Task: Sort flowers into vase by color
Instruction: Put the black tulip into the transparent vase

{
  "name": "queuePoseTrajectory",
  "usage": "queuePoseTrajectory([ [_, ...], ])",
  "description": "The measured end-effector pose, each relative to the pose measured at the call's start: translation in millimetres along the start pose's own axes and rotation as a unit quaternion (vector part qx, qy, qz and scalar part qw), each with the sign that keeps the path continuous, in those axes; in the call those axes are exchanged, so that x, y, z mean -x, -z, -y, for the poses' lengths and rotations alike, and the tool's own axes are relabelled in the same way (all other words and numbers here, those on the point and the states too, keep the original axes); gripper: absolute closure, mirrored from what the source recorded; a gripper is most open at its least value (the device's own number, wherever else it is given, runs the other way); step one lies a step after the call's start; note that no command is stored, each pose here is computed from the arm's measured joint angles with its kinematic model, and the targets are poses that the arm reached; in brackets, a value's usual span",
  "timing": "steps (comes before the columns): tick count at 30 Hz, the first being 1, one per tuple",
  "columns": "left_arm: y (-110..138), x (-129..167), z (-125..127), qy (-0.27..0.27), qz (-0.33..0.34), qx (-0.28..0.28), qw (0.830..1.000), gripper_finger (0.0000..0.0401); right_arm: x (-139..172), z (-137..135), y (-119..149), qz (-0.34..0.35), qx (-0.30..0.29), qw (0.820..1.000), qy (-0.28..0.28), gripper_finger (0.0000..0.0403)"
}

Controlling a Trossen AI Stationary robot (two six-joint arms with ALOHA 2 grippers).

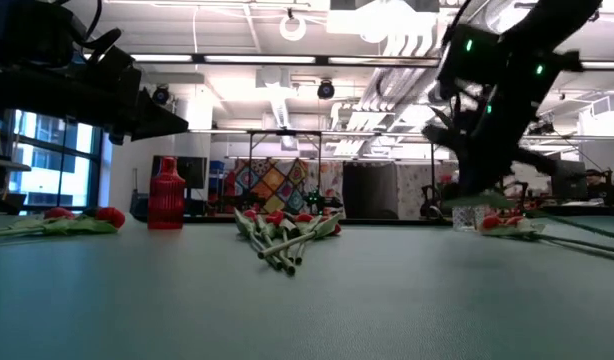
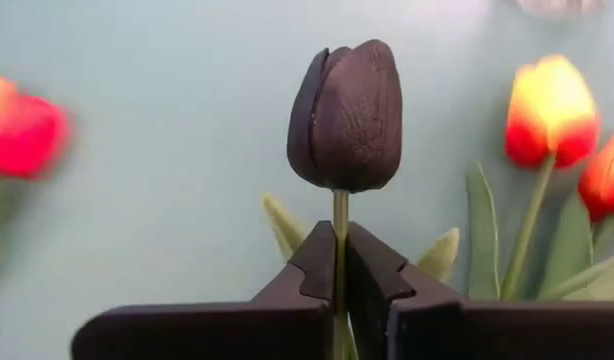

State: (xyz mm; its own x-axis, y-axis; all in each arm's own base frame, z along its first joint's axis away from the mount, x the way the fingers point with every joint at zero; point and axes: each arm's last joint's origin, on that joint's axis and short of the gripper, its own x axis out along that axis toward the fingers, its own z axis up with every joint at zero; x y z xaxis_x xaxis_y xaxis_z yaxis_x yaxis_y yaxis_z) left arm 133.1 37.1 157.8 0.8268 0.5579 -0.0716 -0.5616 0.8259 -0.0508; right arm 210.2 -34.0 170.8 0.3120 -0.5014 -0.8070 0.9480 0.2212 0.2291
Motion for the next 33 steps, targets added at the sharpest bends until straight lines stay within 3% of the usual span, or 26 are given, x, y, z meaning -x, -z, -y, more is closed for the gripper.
queuePoseTrajectory([
  [6,0,0,0,0.0,0.0,0.002,1.0,0.0321,47,-7,-11,0.116,-0.006,0.991,-0.068,0.0402],
  [14,0,0,0,0.0,-0.001,0.001,1.0,0.0321,96,6,-20,0.285,-0.029,0.954,-0.088,0.0402],
  [22,0,0,0,0.0,-0.001,0.001,1.0,0.0321,119,15,-29,0.467,-0.049,0.883,-0.003,0.0403],
  [33,0,0,0,0.0,-0.001,0.001,1.0,0.0321,132,16,-73,0.489,-0.038,0.864,0.119,0.0403],
])
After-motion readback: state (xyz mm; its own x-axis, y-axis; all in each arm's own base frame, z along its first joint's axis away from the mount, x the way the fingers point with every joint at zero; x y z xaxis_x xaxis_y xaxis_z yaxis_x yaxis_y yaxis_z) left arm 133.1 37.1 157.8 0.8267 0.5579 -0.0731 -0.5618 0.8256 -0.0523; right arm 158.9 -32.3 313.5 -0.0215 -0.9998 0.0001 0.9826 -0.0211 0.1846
